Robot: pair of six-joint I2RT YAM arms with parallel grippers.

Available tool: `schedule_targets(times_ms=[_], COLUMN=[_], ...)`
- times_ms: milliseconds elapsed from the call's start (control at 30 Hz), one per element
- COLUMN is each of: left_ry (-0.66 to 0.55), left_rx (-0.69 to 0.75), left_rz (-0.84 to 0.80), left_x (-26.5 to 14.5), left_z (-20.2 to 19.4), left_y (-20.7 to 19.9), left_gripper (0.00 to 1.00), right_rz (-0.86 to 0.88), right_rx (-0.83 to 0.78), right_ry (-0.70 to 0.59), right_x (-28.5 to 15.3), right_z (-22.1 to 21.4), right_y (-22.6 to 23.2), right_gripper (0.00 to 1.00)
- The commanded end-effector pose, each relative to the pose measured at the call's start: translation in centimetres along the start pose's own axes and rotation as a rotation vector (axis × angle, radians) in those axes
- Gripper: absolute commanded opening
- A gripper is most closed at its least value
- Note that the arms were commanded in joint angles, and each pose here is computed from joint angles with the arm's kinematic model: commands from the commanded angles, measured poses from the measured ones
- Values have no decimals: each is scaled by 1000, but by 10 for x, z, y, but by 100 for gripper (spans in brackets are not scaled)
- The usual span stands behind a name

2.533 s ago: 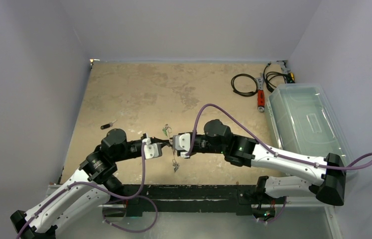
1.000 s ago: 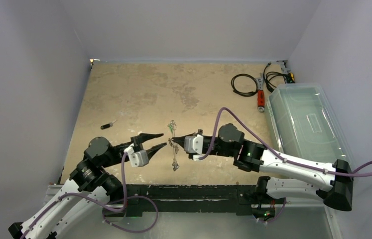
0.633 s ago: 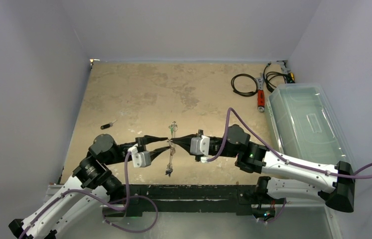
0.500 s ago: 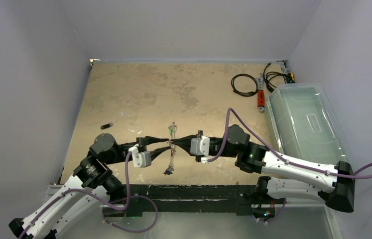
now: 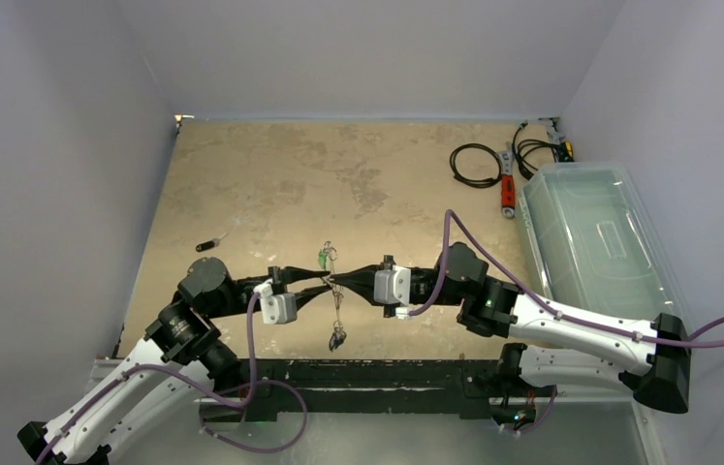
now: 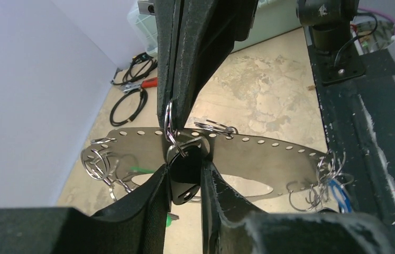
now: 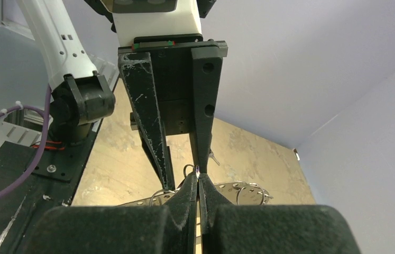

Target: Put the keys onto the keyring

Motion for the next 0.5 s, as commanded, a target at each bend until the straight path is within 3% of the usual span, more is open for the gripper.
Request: schedule_targets(times_ms=[0, 133, 467], left_ry=[-42, -40, -16], left_rx=[21, 23, -5], left_rz=[-12, -15, -62], left_x=[0, 0, 6], left_z=[13, 13, 5], left_y=[0, 0, -5], left_gripper=[15, 2, 0], right_rz=[-51, -54, -58], right_rx=[-28, -26, -7], right_ry=[-94, -110, -194], right_x=[-1, -2, -8], right_z=[26, 30, 47], right_y=[-16, -17, -16], right_gripper=[0, 0, 0])
Point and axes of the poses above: each gripper's point midway between its finger pads, its own x axis out along the fingers, its own y axis along the line the jaws close on, z = x × y, the point moved 1 cm from there along -x, back along the fingers, and after that the axes turned 14 degrees about -x, right-handed, at the moved point
